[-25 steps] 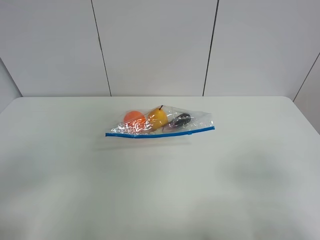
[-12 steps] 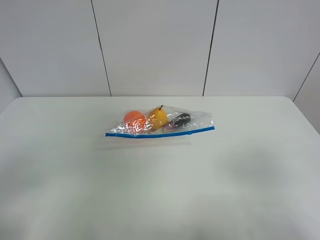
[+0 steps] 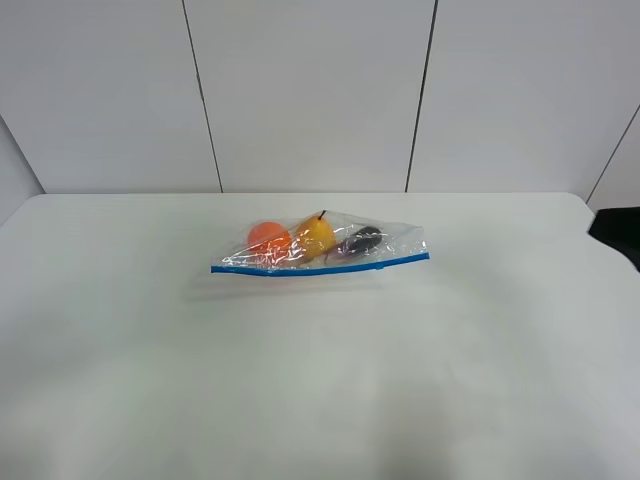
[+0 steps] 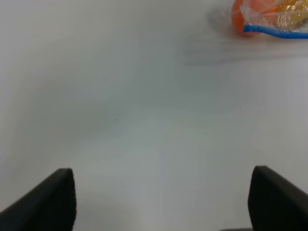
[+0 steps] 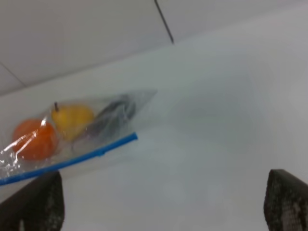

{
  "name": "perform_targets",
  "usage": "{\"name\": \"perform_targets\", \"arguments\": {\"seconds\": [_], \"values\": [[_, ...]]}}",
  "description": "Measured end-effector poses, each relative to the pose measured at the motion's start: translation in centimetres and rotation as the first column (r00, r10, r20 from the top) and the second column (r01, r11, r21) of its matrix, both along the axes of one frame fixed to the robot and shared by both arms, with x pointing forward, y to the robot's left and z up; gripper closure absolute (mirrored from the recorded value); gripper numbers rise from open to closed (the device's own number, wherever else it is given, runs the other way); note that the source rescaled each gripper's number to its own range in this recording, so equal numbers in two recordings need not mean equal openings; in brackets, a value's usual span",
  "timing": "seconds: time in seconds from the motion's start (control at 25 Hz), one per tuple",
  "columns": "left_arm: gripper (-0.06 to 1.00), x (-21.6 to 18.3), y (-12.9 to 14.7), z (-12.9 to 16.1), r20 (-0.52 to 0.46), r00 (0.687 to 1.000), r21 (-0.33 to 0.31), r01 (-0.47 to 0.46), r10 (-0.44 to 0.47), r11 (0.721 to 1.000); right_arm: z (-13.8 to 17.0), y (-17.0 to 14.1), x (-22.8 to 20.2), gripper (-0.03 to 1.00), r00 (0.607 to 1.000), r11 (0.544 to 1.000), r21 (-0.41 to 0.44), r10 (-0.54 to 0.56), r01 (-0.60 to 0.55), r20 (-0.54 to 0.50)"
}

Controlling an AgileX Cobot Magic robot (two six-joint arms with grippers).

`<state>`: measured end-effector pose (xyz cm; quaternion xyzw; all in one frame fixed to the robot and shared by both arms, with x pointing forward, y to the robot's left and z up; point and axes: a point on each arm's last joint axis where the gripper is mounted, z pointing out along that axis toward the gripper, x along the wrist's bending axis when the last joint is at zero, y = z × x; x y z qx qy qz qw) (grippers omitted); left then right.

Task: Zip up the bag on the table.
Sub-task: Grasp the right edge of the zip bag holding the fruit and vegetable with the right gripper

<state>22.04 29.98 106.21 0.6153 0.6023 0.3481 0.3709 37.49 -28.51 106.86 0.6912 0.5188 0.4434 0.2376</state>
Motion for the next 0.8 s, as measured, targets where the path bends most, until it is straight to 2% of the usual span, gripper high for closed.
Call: {"name": "perform_targets", "arguments": {"seconds": [0.16,0.28,0.52,0.8], "values": [[0.00,0.0,0.0,0.0,0.000,1.000,0.000,0.000,0.000,1.000,-2.6,0.7,5.1,0.01,0.984,0.997,0.078,0.034,-0.021,-0.177],[0.00,0.0,0.0,0.0,0.000,1.000,0.000,0.000,0.000,1.000,-4.0,1.3,8.3,0.01,0.966,0.991,0.125,0.081,-0.051,-0.246],[0.00,0.0,0.0,0.0,0.000,1.000,0.000,0.000,0.000,1.000,-5.1,2.6,13.2,0.01,0.936,0.968,0.181,0.221,-0.175,-0.273],[0.00,0.0,0.0,0.0,0.001,1.000,0.000,0.000,0.000,1.000,-6.5,3.3,15.9,0.01,0.918,0.944,0.266,0.272,-0.197,-0.287]]}}
